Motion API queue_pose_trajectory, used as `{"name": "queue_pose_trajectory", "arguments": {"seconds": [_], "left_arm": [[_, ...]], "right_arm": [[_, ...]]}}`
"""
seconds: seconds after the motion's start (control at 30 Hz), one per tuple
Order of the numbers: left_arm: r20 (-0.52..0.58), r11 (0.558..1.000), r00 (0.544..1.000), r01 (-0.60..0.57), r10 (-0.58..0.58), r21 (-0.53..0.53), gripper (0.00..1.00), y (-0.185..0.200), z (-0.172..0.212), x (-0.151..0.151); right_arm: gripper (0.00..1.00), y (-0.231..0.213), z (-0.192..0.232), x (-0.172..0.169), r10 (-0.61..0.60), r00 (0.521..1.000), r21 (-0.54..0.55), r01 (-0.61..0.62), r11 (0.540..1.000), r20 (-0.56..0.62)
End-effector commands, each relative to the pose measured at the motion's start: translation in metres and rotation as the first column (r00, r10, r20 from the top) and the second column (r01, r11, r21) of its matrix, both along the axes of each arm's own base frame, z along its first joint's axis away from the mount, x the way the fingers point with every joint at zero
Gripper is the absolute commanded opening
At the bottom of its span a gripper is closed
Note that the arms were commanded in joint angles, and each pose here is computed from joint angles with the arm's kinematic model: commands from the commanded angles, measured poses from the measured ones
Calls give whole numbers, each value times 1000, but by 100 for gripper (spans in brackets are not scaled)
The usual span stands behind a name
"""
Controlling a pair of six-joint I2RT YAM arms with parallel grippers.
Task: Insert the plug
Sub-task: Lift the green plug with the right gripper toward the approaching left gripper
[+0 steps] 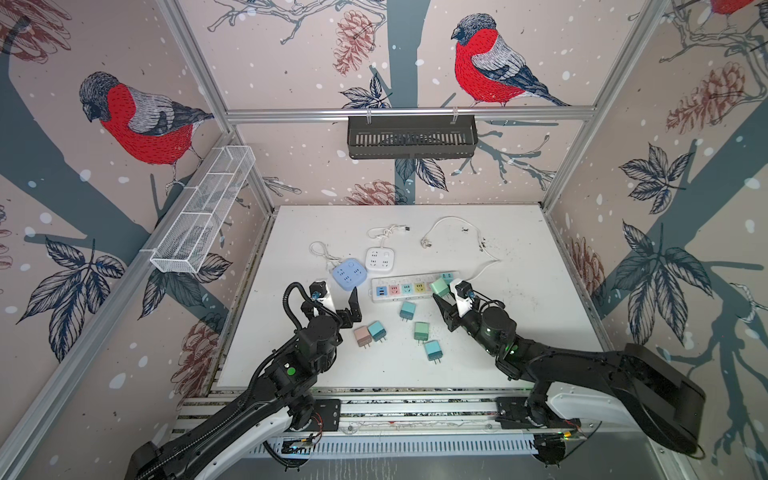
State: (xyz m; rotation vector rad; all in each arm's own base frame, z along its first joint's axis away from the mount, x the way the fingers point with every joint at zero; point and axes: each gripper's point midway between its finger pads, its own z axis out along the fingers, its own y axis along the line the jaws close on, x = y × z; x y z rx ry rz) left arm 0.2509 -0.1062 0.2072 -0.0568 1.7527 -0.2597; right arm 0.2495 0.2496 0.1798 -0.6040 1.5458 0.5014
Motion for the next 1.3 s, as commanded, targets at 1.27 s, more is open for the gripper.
{"name": "queue_pose_trajectory", "arguments": {"seconds": [1.27], "left_arm": [[-1, 456, 459, 881, -888, -124, 79, -216, 40, -82]], "right_arm": [[19, 35, 39, -89, 352, 789, -167, -311, 936, 503]]}}
